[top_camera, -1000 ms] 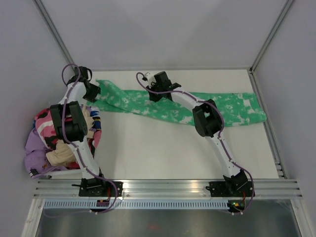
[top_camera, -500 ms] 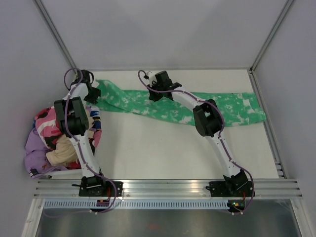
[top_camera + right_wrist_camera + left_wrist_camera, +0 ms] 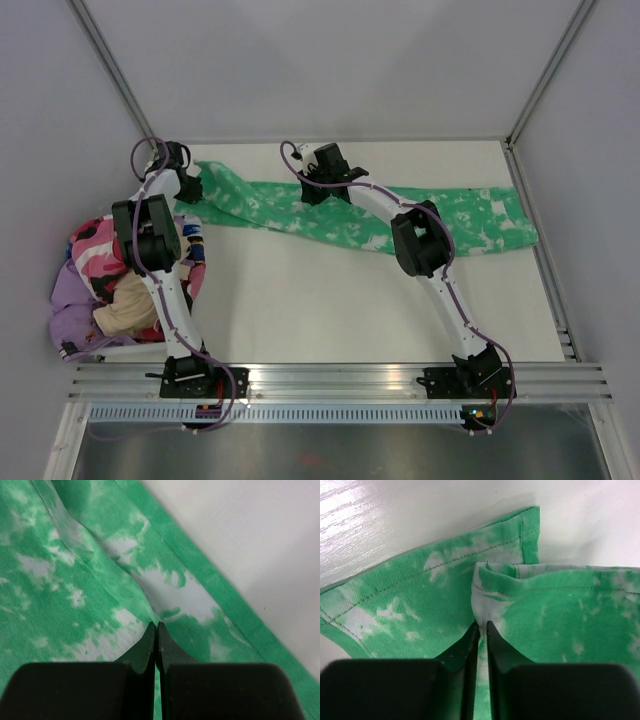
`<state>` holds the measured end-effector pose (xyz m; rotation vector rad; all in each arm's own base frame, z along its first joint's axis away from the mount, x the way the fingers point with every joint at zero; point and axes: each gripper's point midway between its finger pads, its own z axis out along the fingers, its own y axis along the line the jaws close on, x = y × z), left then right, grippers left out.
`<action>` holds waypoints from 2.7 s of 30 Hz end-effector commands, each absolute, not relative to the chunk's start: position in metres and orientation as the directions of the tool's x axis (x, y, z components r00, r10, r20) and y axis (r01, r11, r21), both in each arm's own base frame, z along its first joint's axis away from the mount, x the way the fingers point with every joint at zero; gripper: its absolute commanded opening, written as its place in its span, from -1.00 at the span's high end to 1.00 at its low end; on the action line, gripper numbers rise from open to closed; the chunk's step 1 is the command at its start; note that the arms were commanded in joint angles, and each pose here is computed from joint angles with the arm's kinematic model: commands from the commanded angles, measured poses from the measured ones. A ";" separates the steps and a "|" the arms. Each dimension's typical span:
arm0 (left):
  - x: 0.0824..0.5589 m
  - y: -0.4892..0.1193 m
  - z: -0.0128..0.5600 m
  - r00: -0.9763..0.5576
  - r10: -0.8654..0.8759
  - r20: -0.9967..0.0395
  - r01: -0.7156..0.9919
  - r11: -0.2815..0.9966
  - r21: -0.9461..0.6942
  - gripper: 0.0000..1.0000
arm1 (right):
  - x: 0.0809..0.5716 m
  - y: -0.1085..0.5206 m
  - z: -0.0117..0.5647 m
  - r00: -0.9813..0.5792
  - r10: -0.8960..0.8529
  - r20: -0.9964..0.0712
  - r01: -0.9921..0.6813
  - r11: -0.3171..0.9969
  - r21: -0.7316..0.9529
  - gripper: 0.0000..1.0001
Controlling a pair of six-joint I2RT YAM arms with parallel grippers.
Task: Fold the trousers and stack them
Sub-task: Fold the trousers
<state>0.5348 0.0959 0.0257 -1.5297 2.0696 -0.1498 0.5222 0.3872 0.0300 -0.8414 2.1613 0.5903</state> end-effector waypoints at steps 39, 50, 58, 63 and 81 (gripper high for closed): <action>0.479 0.133 0.073 -0.062 -0.836 -0.545 -0.896 0.287 -0.338 0.94 | 0.573 0.384 0.093 -0.488 -0.108 -0.866 -0.586 0.776 0.233 0.57; 0.527 0.131 0.122 -0.096 -0.814 -0.573 -0.774 0.423 -0.471 -0.21 | 0.550 0.373 0.201 -0.449 -0.084 -0.890 -0.609 0.757 0.235 -0.76; 0.564 0.081 0.201 -0.178 -0.755 -0.631 -0.514 0.618 -0.594 -0.43 | 0.537 0.240 0.194 -0.610 0.079 -0.788 -0.257 0.922 0.291 -0.73; 0.587 -0.021 0.227 -0.341 -0.578 -0.741 -0.207 0.815 -0.540 -0.42 | 0.513 0.172 0.137 -0.684 0.194 -0.703 -0.074 0.941 0.331 -0.65; 0.515 -0.139 0.088 -0.727 -0.324 -0.605 -0.081 0.916 -0.392 -0.16 | 0.546 0.175 0.046 -0.719 0.016 -0.695 -0.139 0.976 0.166 -0.44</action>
